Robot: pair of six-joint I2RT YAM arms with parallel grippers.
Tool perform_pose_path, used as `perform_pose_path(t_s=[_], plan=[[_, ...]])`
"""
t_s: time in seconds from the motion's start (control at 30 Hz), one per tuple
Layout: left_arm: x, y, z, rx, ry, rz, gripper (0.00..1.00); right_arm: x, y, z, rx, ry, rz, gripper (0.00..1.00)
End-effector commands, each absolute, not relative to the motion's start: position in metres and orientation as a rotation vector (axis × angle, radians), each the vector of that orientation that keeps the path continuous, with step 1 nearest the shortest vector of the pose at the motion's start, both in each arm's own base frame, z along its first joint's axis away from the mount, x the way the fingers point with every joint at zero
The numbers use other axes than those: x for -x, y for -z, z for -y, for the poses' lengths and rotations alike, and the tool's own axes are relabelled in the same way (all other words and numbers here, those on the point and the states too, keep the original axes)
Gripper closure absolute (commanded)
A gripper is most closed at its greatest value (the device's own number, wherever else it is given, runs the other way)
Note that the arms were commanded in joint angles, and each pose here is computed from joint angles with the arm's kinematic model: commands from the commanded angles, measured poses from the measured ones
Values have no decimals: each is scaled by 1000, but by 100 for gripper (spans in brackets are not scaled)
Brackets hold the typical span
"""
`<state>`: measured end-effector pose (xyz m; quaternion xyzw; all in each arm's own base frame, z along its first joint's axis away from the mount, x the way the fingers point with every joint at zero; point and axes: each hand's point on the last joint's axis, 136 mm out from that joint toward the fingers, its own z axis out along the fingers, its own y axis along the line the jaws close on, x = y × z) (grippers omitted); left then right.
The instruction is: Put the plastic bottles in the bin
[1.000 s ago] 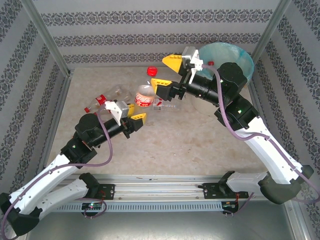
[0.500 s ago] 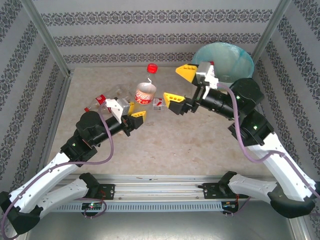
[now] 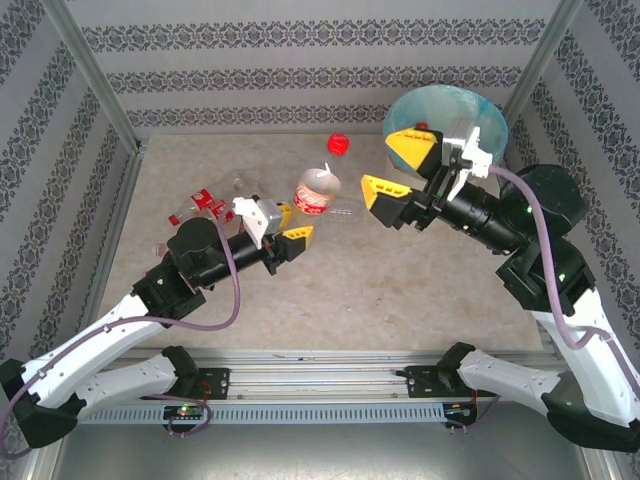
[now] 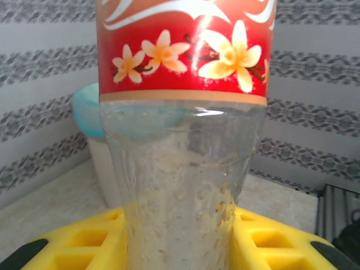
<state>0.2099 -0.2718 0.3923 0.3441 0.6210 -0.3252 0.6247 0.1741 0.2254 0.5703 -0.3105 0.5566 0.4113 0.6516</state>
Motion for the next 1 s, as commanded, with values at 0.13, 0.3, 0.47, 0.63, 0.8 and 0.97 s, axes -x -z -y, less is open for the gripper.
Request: perform_pose_path(t_s=[0.13,0.3,0.47,0.63,0.8,0.97], plan=[[-186,-412,282,-880,687,-1328,100,-195,-554,-245,686,-1025,-1424,23],[-181,-408,282,-899,678,-1331,100,-184,-551,-263,794,-1124,-1399,39],[-181,-405,281,-889,678,-1329,100,-176,-551,-265,832,-1155,-1380,53],[-183,-404,278,-867,666,-1332,100,-179,-546,-264,830,-1131,-1396,89],[-186,-407,271,-825,646,-1325,67,-186,-547,-258,786,-1075,-1394,100],[-184,-409,265,-795,645,-1297,15,-208,-559,-229,637,-859,-1384,100]])
